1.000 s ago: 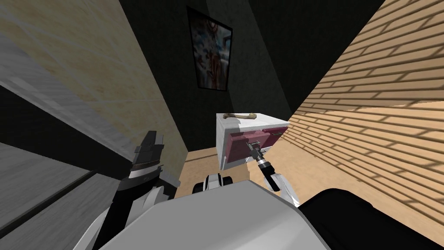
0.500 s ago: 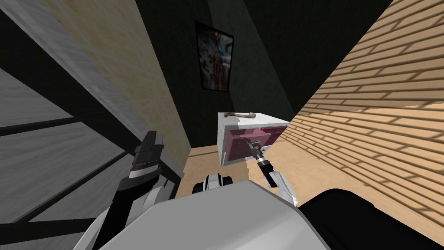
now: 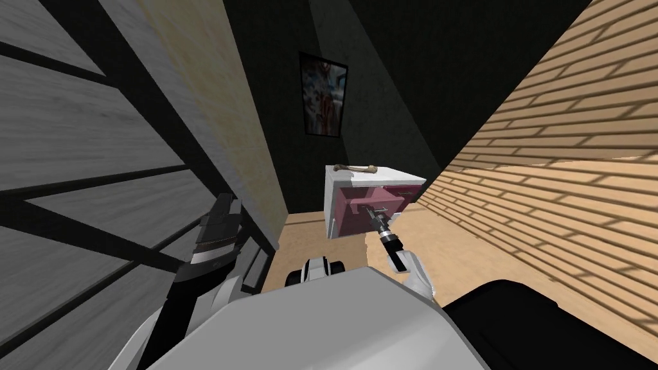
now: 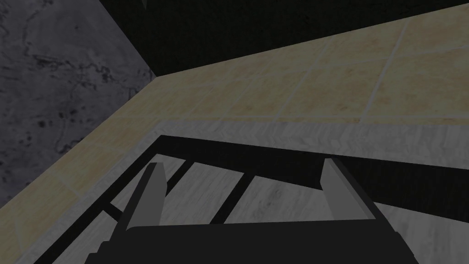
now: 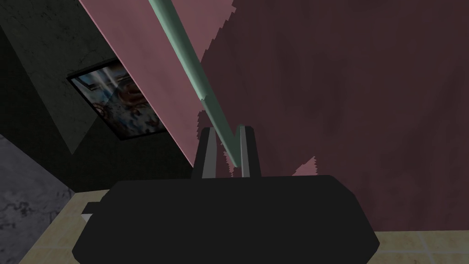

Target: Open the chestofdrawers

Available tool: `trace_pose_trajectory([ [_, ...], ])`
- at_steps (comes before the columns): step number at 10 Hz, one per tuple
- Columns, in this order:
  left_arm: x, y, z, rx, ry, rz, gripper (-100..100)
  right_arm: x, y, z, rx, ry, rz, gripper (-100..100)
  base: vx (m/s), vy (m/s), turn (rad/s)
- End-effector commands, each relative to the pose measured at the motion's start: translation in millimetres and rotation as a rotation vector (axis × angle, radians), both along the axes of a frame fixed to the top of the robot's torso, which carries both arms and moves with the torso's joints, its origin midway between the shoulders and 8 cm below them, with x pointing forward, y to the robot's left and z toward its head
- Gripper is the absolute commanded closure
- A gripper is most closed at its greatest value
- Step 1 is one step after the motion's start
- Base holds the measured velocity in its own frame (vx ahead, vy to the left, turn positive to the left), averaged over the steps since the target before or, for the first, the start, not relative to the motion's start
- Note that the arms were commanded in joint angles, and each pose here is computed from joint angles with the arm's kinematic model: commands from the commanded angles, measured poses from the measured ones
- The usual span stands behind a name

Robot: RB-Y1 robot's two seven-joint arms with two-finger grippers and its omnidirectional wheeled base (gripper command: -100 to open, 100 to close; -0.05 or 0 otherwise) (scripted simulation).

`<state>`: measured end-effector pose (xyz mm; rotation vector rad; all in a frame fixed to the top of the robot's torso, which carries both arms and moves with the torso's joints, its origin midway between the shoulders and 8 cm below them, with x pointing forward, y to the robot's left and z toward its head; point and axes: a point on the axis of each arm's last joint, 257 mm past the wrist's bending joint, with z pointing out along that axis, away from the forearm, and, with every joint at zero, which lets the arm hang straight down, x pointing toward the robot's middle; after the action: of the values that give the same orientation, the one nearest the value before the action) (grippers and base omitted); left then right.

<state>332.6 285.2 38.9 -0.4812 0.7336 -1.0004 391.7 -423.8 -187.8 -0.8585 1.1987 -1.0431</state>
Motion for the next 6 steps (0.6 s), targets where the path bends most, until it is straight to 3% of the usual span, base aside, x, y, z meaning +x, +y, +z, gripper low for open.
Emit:
trace_pose_trajectory([
  [1, 0.0, 0.0, 0.0, 0.000, 0.000, 0.000, 0, 6.6, -16, 1.9, 0.000, 0.008, -0.031, -100, -0.130, -0.009, 0.231],
  [3, 0.0, 0.0, 0.0, 0.000, 0.000, 0.000, 0, 17.4, -46, 8.1, -0.003, 0.017, -0.083, -100, -0.158, 0.016, 0.303],
  [4, 0.0, 0.0, 0.0, 0.000, 0.000, 0.000, 0, 17.4, -46, 8.1, -0.003, 0.017, -0.084, -100, -0.125, 0.014, 0.072],
  [6, 0.0, 0.0, 0.0, 0.000, 0.000, 0.000, 0, 26.9, -78, 17.5, -0.003, 0.020, -0.141, -100, -0.136, 0.035, 0.241],
])
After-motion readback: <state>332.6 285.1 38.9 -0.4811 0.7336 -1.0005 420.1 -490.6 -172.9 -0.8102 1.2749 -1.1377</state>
